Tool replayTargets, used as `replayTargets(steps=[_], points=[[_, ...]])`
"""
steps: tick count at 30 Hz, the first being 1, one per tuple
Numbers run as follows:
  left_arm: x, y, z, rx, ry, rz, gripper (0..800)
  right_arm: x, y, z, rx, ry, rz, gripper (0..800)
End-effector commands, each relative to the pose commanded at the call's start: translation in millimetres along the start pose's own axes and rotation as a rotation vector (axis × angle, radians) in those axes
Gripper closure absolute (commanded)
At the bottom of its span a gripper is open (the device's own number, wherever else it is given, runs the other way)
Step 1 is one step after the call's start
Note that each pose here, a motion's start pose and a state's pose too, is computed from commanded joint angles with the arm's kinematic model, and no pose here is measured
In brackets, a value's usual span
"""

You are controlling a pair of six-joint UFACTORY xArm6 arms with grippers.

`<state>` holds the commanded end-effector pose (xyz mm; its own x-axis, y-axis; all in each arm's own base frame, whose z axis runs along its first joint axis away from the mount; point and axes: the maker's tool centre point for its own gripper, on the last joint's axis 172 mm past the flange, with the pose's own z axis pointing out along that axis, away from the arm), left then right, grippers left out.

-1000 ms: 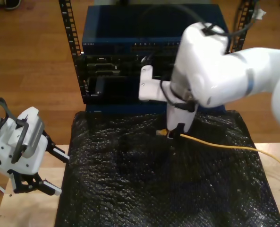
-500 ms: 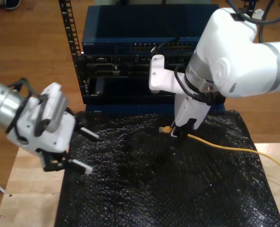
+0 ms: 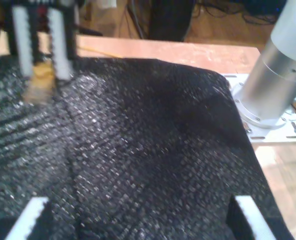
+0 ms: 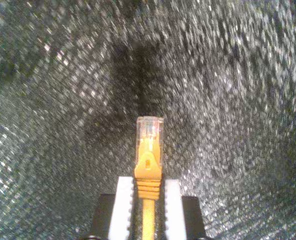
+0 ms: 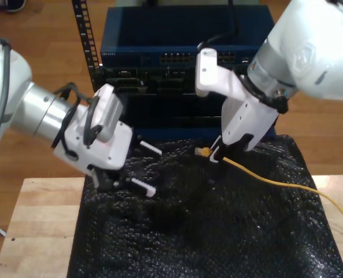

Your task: Grab the cable and plug it in

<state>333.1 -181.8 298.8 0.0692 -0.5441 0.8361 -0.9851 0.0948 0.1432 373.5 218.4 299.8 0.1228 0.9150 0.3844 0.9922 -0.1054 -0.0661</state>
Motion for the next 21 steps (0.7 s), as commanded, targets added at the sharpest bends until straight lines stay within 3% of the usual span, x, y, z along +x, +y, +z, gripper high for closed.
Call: replayTargets(steps=[6,21], points=[[18.5,-18.6,-5.9,0.045,0.057,0.016,0,5.6,-4.0,-6.9,-0.003,0.022,0.000,798],[39.2,-25.2,-3.2,0.058,0.131,0.032,0,23.4,-10.8,-9.6,0.021,0.090,0.020,798]])
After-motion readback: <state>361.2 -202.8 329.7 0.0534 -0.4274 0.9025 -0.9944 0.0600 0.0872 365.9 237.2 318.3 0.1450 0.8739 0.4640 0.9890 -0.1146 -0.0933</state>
